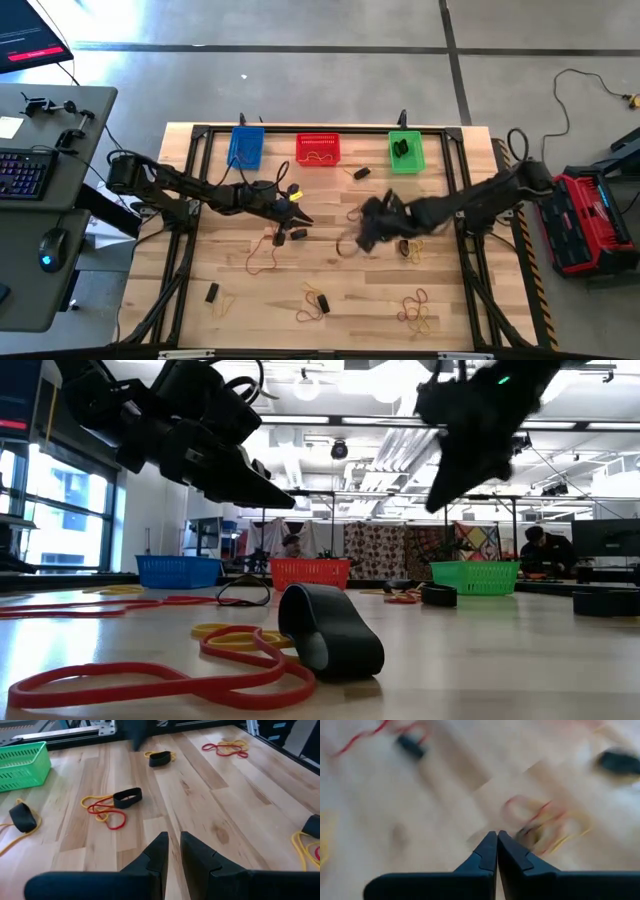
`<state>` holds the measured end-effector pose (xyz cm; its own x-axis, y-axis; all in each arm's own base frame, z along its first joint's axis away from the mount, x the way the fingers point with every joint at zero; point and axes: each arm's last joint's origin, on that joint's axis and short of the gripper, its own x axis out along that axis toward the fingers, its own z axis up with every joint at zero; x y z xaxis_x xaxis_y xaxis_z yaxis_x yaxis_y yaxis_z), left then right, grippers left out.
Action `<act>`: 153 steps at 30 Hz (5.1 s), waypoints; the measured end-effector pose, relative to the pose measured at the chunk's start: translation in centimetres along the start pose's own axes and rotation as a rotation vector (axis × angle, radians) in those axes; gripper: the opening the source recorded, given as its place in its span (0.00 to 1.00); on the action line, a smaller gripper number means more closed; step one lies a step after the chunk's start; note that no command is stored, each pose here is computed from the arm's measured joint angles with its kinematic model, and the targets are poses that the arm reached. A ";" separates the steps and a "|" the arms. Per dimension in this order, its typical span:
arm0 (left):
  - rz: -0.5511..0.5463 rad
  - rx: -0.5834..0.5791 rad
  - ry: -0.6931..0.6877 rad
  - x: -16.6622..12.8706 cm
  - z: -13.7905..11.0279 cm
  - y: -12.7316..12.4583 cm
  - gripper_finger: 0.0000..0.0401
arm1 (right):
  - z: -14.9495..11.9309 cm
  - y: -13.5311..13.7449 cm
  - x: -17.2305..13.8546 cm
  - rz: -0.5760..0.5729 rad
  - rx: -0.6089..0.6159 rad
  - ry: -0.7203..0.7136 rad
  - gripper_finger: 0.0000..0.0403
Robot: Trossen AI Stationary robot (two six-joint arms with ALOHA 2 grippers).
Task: Sort rubber bands into baskets
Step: Put the yellow rubberband into the orange bin
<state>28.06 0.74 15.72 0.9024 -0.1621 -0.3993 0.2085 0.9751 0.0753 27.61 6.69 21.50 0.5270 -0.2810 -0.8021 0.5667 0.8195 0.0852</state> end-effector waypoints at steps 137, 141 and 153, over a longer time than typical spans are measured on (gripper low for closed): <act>0.163 -0.234 -0.042 -3.2 -5.0 2.5 0.00 | 19.5 -12.6 6.0 -0.186 0.098 -0.445 0.00; 0.173 -0.239 -0.031 -3.2 -5.2 2.2 0.00 | 19.5 -13.0 8.1 -0.206 0.090 -0.407 0.00; 0.188 -0.225 -0.025 -2.9 -5.0 1.4 0.00 | 19.0 -13.3 11.5 -0.207 0.059 -0.368 0.04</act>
<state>23.85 3.38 12.41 0.9270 0.0242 -0.3744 -0.0502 0.9969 -0.0600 38.22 -16.94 22.35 0.5836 -0.6046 -0.5420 0.7136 0.7004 -0.0129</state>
